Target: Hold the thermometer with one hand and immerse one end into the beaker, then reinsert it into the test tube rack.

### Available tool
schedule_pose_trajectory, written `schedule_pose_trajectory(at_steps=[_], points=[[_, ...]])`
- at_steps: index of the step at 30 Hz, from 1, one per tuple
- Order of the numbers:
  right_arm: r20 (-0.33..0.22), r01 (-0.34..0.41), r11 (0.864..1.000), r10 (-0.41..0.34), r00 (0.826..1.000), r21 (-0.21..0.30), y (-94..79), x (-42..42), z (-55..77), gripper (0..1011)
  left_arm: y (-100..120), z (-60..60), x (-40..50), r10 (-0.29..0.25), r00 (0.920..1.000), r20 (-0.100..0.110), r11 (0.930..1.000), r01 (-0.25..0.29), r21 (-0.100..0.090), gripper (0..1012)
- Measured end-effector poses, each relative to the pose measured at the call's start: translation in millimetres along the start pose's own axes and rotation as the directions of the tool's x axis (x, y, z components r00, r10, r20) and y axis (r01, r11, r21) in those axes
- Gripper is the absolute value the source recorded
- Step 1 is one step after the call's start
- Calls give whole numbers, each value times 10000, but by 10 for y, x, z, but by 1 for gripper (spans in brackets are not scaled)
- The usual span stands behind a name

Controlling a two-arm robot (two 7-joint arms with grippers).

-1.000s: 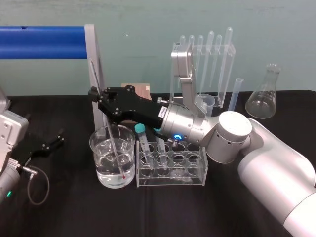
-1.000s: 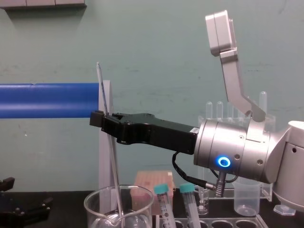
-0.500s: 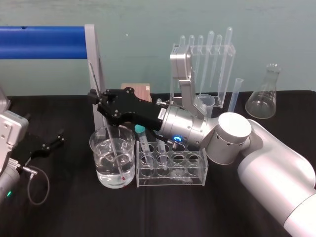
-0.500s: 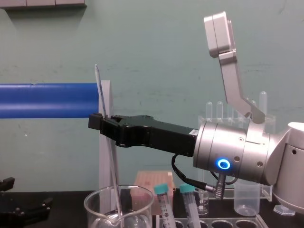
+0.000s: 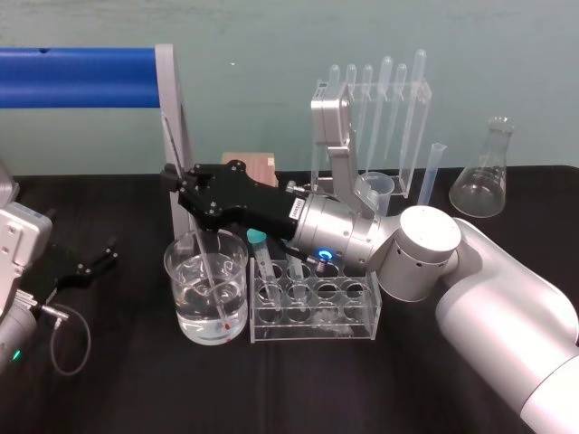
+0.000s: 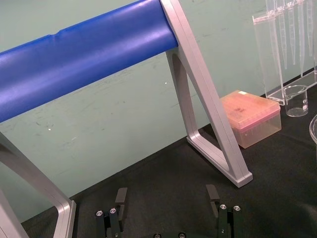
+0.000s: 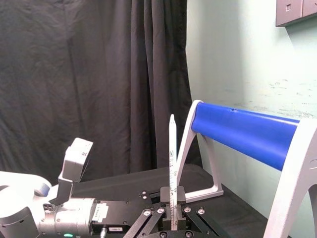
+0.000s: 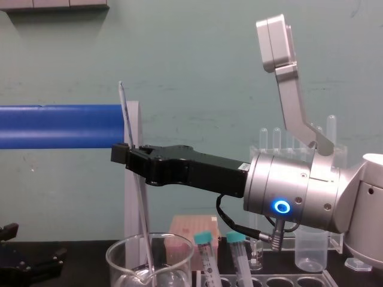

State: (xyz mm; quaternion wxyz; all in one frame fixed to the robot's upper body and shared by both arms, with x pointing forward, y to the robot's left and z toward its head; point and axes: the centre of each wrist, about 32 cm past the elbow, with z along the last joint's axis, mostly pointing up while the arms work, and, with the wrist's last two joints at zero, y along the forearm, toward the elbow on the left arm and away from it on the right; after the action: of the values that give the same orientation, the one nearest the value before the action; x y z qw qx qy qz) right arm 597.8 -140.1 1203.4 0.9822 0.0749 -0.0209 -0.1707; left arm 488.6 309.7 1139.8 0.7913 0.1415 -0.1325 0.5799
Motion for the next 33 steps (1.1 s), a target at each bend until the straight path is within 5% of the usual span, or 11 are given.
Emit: schedule_pose_trajectory(at_steps=[33], points=[[59, 91, 10000, -90, 9999, -20, -31, -46, 1, 59, 0, 0, 0, 0, 10000, -1, 10000, 0, 0, 1008]])
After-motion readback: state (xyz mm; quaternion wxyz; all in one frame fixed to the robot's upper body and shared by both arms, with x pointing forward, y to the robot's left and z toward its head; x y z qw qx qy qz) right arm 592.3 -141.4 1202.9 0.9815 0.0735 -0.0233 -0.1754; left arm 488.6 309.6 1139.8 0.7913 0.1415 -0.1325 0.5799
